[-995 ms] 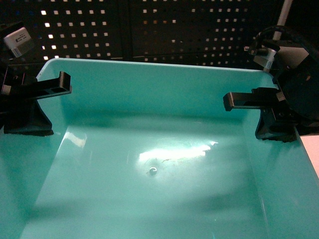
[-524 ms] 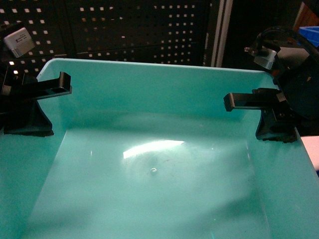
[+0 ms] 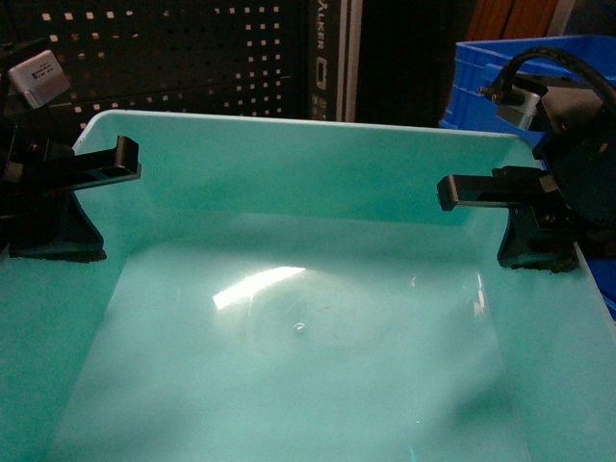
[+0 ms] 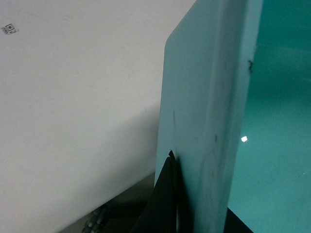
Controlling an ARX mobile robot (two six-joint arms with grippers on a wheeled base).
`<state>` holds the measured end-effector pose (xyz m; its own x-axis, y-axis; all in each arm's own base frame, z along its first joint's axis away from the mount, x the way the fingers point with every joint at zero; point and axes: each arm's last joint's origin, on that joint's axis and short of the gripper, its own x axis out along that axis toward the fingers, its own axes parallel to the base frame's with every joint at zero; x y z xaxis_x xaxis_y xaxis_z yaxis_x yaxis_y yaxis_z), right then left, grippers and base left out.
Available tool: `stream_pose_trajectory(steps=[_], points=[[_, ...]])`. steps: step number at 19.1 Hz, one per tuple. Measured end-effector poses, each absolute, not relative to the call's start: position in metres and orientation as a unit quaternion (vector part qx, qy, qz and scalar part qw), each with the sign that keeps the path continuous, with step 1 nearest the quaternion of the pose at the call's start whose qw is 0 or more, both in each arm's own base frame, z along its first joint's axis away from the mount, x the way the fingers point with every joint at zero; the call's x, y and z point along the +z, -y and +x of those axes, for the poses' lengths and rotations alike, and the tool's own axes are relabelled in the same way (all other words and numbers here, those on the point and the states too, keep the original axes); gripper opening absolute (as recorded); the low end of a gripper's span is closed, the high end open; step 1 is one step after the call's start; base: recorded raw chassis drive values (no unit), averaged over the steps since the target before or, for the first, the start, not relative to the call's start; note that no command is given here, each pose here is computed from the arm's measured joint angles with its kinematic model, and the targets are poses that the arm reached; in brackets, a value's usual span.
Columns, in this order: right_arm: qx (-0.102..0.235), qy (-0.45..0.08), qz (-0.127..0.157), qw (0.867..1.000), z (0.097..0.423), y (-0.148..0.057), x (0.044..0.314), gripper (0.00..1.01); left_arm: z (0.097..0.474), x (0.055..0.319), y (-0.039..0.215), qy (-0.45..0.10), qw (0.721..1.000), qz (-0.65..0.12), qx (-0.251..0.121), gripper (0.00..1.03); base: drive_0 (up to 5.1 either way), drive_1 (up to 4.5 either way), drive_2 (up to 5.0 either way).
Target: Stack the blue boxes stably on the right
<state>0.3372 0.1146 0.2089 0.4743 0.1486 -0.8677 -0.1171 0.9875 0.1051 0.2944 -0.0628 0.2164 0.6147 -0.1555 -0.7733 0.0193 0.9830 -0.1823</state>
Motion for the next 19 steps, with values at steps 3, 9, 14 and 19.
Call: stream_pose_trajectory(steps=[3, 9, 14, 19], points=[[0.078, -0.507, 0.016, 0.858, 0.3372, -0.1146, 0.2089, 0.02, 0.2944, 0.2164, 0.0627, -0.436, 0.895, -0.078, -0.049, 0.02, -1.7, -1.66, -1.7], [0.080, -0.508, 0.014, 0.858, 0.3368, -0.1164, 0.2083, 0.02, 0.2952, 0.2156, 0.0614, -0.437, 0.895, -0.079, -0.047, 0.02, 1.1, -5.69, -0.2], [0.077, -0.506, 0.014, 0.859, 0.3370, -0.1153, 0.2090, 0.02, 0.2943, 0.2165, 0.0635, -0.436, 0.895, -0.077, -0.050, 0.02, 1.7, -6.51, 0.0], [0.078, -0.507, 0.014, 0.858, 0.3366, -0.1161, 0.2088, 0.02, 0.2944, 0.2165, 0.0625, -0.436, 0.895, -0.078, -0.047, 0.02, 1.7, -6.51, 0.0]])
